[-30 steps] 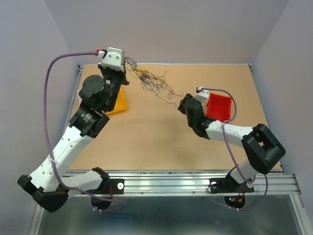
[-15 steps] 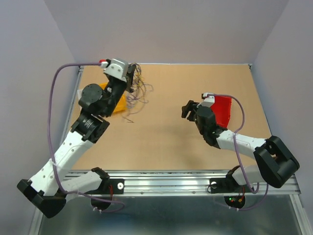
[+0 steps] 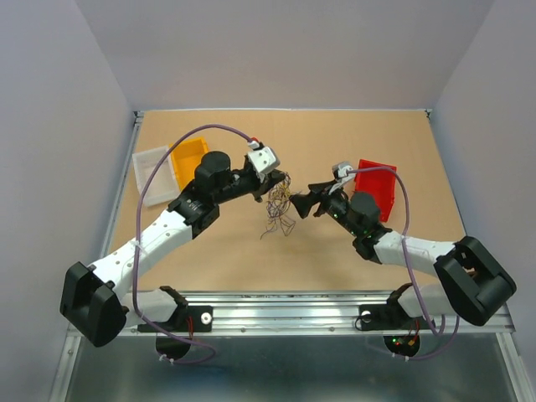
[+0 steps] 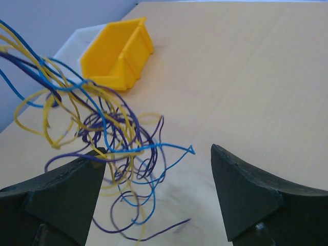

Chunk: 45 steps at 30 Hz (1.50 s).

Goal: Untangle the cables

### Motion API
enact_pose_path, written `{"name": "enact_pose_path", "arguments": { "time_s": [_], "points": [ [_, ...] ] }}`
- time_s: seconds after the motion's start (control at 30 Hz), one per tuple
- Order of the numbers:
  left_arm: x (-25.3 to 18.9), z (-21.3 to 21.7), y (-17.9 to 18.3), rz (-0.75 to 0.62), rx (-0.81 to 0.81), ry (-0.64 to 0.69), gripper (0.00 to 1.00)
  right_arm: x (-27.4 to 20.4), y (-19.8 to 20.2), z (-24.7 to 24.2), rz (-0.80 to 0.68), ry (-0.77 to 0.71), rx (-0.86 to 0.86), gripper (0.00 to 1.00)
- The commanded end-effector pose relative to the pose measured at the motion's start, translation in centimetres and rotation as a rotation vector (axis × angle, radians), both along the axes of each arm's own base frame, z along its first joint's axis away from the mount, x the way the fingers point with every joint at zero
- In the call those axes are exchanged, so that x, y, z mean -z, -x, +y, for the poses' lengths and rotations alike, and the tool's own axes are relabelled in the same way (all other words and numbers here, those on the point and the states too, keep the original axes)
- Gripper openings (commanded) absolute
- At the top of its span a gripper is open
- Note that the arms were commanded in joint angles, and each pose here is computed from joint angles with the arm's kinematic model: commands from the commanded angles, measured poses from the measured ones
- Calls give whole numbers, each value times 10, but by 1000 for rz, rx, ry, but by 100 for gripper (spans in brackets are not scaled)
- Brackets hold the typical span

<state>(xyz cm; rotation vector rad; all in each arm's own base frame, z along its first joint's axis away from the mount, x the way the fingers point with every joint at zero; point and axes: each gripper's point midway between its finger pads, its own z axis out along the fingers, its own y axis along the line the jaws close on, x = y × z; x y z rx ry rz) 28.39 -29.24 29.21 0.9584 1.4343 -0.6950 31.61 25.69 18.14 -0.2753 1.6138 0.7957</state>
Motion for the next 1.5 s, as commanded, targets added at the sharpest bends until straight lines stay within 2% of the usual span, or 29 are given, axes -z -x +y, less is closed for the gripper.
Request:
{"name": "enact_pose_path", "arguments": {
  "time_s": [0.0,0.13,0.23,0.27,0.3,0.37,0.4,0.43,0.47,0.5,0.53,0.57,0.67,0.83,1.0,1.13,1.43,1.47],
  "points": [
    [-25,-23,28,-99,177,58,0,-22,11,18,-113,-37,-115,87],
    [-26,-26,36,-92,212,61,0,-19,12,26,-115,-29,-150,83],
    [-30,-24,38,-93,213,68,0,-16,12,32,-109,-23,-173,70],
    [-31,-23,39,-97,214,69,0,-16,13,33,-113,-23,-180,62],
    [-32,-23,40,-98,213,71,0,-18,13,34,-113,-27,-185,47],
    [-32,-22,38,-92,198,74,4,-21,14,34,-116,-35,-187,29],
    [-31,-21,31,-86,166,71,6,-22,17,35,-117,-41,-195,14],
    [-30,-21,28,-75,145,71,9,-22,16,33,-114,-43,-189,9],
    [-27,-20,21,-63,116,66,30,-27,18,33,-119,-55,-186,4],
    [-24,-19,16,-55,92,63,42,-29,17,30,-117,-68,-174,1],
    [-19,-18,12,-49,69,56,53,-28,19,28,-112,-72,-164,0],
    [-16,-19,11,-50,76,51,69,-31,20,26,-116,-78,-161,1],
    [0,-25,12,-44,117,25,84,-42,28,20,-126,-112,-155,1],
    [13,-25,-4,-23,57,16,84,-59,34,2,-153,-167,-88,1],
    [17,-29,3,-18,109,13,84,-63,36,-16,-157,-195,-13,1],
    [27,-37,10,1,186,-13,83,-66,42,-14,-160,-194,-44,0],
    [44,-46,10,34,235,-47,78,-66,44,1,-133,-200,-118,0],
    [44,-46,9,32,233,-48,75,-65,46,4,-131,-197,-135,1]
  ]
}}
